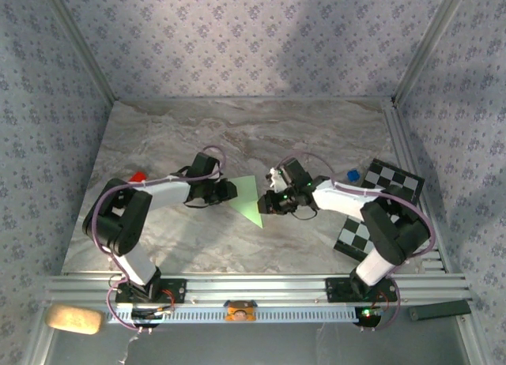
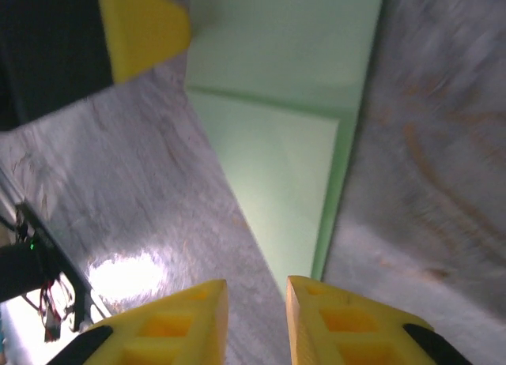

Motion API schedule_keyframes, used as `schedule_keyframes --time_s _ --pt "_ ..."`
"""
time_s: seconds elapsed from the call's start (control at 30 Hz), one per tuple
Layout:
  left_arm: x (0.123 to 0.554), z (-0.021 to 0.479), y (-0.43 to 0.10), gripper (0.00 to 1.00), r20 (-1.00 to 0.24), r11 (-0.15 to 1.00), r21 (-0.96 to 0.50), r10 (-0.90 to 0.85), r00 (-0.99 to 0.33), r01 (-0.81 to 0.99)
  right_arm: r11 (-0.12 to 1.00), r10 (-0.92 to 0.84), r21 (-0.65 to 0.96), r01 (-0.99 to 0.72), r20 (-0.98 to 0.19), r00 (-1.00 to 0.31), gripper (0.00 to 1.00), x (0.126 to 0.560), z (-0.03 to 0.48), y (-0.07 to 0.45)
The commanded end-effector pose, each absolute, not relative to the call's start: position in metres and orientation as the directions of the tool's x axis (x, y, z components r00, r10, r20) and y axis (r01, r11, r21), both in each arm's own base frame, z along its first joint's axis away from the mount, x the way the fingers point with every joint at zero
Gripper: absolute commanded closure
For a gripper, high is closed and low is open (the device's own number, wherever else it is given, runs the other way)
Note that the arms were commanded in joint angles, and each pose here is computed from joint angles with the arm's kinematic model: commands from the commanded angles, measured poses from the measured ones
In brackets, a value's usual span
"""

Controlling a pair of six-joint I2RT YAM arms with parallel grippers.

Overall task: Fold a paper plane with a square sheet of paper (pick it up from the middle)
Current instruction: Third fold the triangle at the center of the table, then fourth fold the wing at the center of the table.

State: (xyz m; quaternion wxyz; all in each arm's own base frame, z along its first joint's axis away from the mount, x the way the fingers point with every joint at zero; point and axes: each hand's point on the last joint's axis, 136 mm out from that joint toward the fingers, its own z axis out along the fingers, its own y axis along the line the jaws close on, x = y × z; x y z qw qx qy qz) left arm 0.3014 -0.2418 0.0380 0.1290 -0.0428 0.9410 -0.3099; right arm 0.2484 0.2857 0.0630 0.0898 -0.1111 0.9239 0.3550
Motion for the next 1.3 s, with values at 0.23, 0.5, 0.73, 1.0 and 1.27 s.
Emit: schedule_keyframes --time_s 0.23,0.5,0.73,1.0,1.27 --pt "0.31 0.07 -0.233 0.59 -0.286 0.812 -0.583 -0.233 -0.93 -0.024 0.695 -0.153 0.674 -0.251 -0.203 -0.967 0.69 0.268 0.048 0.298" --pt "0.31 0.066 -0.231 0.55 -0.266 0.81 -0.584 -0.242 -0.933 -0.044 0.69 -0.178 0.679 -0.251 -0.177 -0.968 0.7 0.276 0.042 0.305" --pt "0.311 0.068 -0.229 0.55 -0.26 0.799 -0.598 -0.26 -0.93 -0.056 0.707 -0.172 0.663 -0.244 -0.173 -0.97 0.72 0.279 0.038 0.302" --pt "0.314 0.068 -0.221 0.55 -0.254 0.791 -0.606 -0.295 -0.921 -0.086 0.723 -0.161 0.651 -0.233 -0.169 -0.972 0.72 0.281 0.034 0.298" --pt "0.313 0.069 -0.21 0.55 -0.253 0.771 -0.624 -0.352 -0.901 -0.126 0.719 -0.163 0.656 -0.227 -0.159 -0.974 0.73 0.281 0.031 0.301"
